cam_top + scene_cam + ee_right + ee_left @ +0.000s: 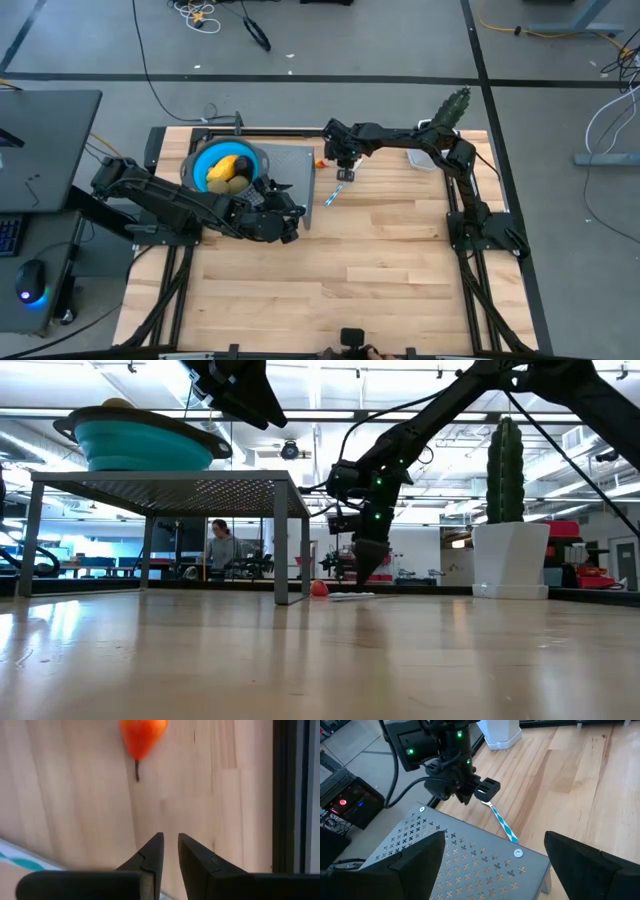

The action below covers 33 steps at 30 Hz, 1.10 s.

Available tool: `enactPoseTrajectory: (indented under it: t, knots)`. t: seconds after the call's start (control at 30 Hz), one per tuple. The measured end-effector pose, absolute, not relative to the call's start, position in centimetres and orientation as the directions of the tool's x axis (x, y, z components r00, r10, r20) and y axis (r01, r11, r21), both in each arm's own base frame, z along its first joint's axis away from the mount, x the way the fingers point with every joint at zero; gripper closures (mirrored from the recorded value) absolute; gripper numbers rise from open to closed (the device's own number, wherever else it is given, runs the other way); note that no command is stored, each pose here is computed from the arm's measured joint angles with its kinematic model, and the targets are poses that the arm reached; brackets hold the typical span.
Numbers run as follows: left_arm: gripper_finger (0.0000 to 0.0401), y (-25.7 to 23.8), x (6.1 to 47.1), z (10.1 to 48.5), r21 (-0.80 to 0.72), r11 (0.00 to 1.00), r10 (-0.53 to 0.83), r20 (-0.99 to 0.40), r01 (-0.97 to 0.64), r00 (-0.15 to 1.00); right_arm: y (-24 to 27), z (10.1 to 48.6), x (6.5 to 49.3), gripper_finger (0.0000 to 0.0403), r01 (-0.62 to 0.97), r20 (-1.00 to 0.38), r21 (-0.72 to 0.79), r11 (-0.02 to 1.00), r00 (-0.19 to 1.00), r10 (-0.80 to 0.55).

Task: Pick & Place Fruit
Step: Put the orange pear into the blue strainer bowl

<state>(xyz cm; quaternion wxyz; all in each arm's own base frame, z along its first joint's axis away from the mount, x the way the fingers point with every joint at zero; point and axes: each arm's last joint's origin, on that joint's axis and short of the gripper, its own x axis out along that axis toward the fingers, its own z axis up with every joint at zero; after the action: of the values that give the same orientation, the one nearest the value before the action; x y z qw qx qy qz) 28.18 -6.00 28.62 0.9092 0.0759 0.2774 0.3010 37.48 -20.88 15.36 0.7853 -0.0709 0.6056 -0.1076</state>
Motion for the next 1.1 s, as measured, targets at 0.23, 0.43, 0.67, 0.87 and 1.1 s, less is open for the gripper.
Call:
enactPoseTrajectory:
  t: [0.23,0.43,0.67,0.87,1.1]
  knots:
    - [0.0051,-6.0,28.2,28.6,0.305,0.807,0.589,-0.459,-0.505,0.665,-19.9,15.4,38.0,0.0338,0.054,-0.941,-0.132,0.99,0.306,-0.142]
    - [0.0051,-6.0,28.2,28.6,0.305,0.807,0.589,-0.459,-0.505,0.665,-20.8,16.2,39.0,0.0338,0.003,-0.846,0.011,1.0,0.533,0.008]
    - [0.0051,-6.0,28.2,28.6,0.306,0.807,0.59,-0.459,-0.505,0.665,-21.9,16.4,38.8,0.0338,0.059,-0.826,0.006,0.998,0.564,-0.028]
    - [0.0051,-6.0,28.2,28.6,0.305,0.807,0.589,-0.459,-0.505,0.665,-21.9,16.8,39.5,0.0338,0.072,-0.785,-0.014,0.997,0.617,-0.056]
    - [0.0051,-6.0,28.2,28.6,0.305,0.807,0.589,-0.459,-0.505,0.665,-21.8,16.0,39.6,0.0338,0.115,-0.817,-0.077,0.99,0.563,-0.129]
